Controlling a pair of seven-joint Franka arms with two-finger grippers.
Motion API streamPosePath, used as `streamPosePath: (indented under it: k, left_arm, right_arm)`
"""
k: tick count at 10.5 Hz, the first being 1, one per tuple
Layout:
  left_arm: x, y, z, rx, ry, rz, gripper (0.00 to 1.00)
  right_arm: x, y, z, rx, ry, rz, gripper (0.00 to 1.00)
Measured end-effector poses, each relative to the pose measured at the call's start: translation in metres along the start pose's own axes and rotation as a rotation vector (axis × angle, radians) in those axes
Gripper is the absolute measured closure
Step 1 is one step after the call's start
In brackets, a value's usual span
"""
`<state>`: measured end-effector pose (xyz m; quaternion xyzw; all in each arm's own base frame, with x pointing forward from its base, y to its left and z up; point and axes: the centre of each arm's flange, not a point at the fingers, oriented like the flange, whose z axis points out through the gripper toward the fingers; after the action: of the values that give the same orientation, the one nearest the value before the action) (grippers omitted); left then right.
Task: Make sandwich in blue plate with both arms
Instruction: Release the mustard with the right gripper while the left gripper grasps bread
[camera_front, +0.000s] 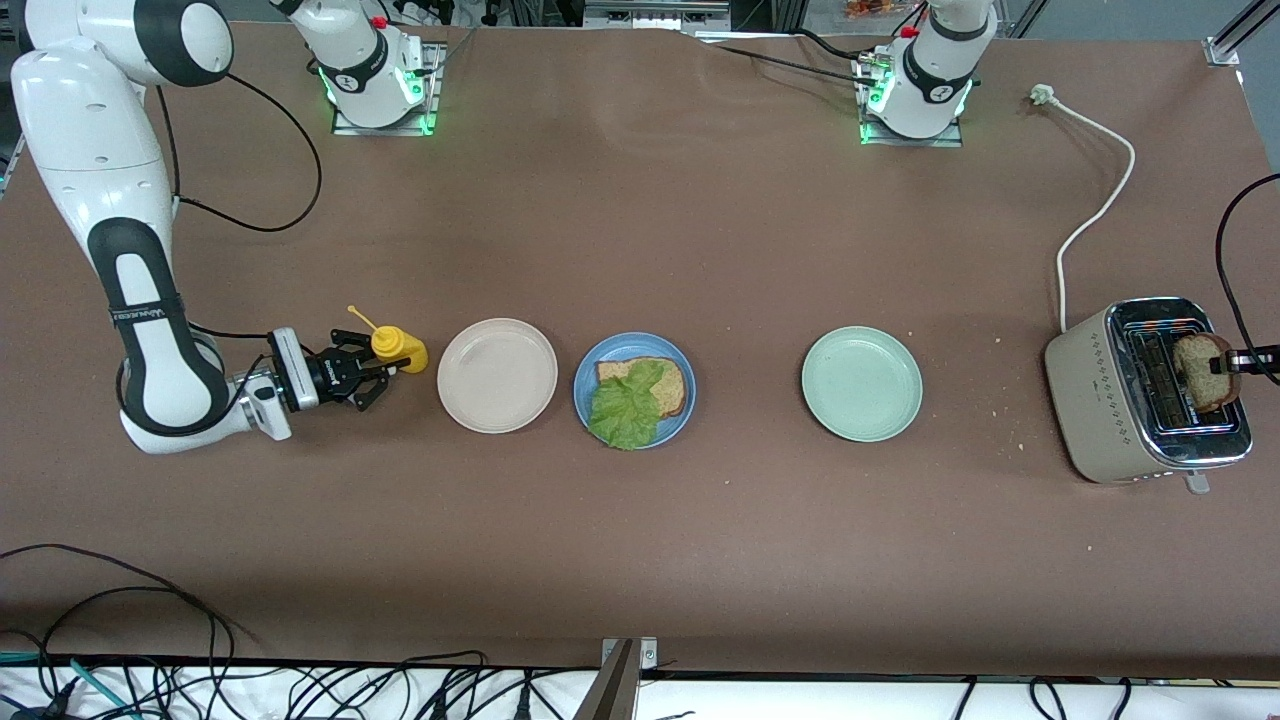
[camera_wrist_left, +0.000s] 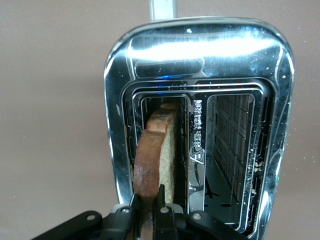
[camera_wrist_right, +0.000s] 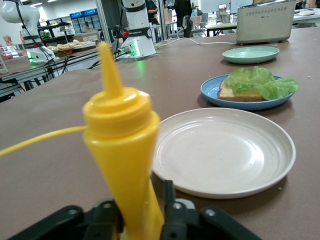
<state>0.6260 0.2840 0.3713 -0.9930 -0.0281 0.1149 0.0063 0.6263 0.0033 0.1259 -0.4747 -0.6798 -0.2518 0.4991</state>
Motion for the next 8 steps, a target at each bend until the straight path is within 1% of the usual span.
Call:
streamPosePath:
  k: [2,3,4,5,6,7,8]
  left_arm:
    - [0.0,-0.001,-0.011,0.007,0.02,-0.001,0.89]
    - [-0.001,-0.001,-0.026,0.015,0.043,-0.002,0.89]
    - [-0.008,0.003,-0.046,0.018,0.05,-0.001,0.89]
    - [-0.019,0.009,-0.072,0.021,0.062,0.002,0.89]
    - [-0.032,0.017,-0.103,0.029,0.088,0.008,0.89]
    - [-0.047,0.029,-0.133,0.037,0.115,0.019,0.92]
    - [-0.059,0.042,-0.158,0.045,0.143,0.035,0.92]
  right_arm:
    - [-0.004,-0.003,-0.01,-0.037,0.018,0.001,0.43]
    - [-0.007,-0.007,-0.017,-0.05,0.02,0.001,0.3]
    - [-0.009,-0.009,-0.022,-0.06,0.02,0.004,0.13]
    - [-0.012,-0.012,-0.03,-0.07,0.012,0.011,0.0]
    - [-0.018,-0.018,-0.041,-0.085,-0.005,0.025,0.0]
    - [-0.021,-0.026,-0.058,-0.104,-0.029,0.05,0.0]
    - [-0.016,-0.032,-0.077,-0.111,-0.069,0.1,0.0]
